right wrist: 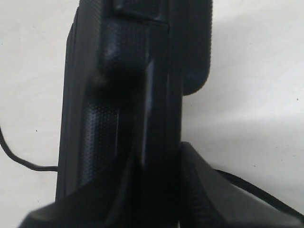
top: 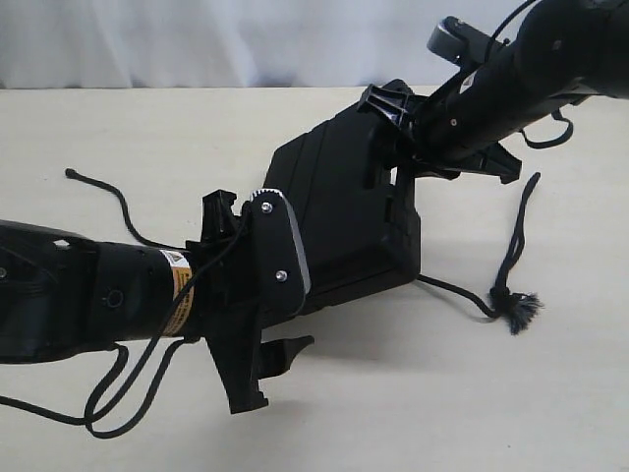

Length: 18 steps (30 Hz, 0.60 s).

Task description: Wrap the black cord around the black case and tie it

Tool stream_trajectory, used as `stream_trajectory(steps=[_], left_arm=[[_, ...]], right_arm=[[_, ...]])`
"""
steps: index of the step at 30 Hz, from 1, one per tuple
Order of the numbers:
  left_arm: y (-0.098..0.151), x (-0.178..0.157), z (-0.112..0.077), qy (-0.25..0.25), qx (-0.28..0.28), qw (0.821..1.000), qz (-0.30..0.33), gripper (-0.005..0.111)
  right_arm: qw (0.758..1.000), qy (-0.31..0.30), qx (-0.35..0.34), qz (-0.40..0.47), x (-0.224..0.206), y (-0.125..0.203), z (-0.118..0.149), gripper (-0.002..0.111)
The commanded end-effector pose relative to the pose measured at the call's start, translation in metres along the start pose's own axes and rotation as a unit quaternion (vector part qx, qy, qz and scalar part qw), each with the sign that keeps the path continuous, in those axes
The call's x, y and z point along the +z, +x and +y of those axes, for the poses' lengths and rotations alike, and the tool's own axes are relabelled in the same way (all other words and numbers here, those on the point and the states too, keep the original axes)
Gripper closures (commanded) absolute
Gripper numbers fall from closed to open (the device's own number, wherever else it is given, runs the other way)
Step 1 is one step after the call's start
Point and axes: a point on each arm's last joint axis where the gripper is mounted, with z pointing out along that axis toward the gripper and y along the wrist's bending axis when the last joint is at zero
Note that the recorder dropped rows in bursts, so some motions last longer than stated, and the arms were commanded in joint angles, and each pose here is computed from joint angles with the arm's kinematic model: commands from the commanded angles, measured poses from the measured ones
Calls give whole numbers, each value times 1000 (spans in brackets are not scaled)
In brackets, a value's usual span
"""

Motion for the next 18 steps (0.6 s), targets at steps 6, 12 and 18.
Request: stream_trajectory(steps=[6, 12, 18], left_arm=[[2, 0, 1, -6, 12, 1000, 13, 31], [-9, -2, 15, -38, 11, 999, 21, 31], [-7, -3, 18, -48, 10, 998, 38, 31]], right_arm=[[999, -31, 17, -39, -13, -11, 7, 104], [999, -32, 18, -39, -13, -11, 8, 104], [998, -37, 24, -41, -13, -11, 9, 104]])
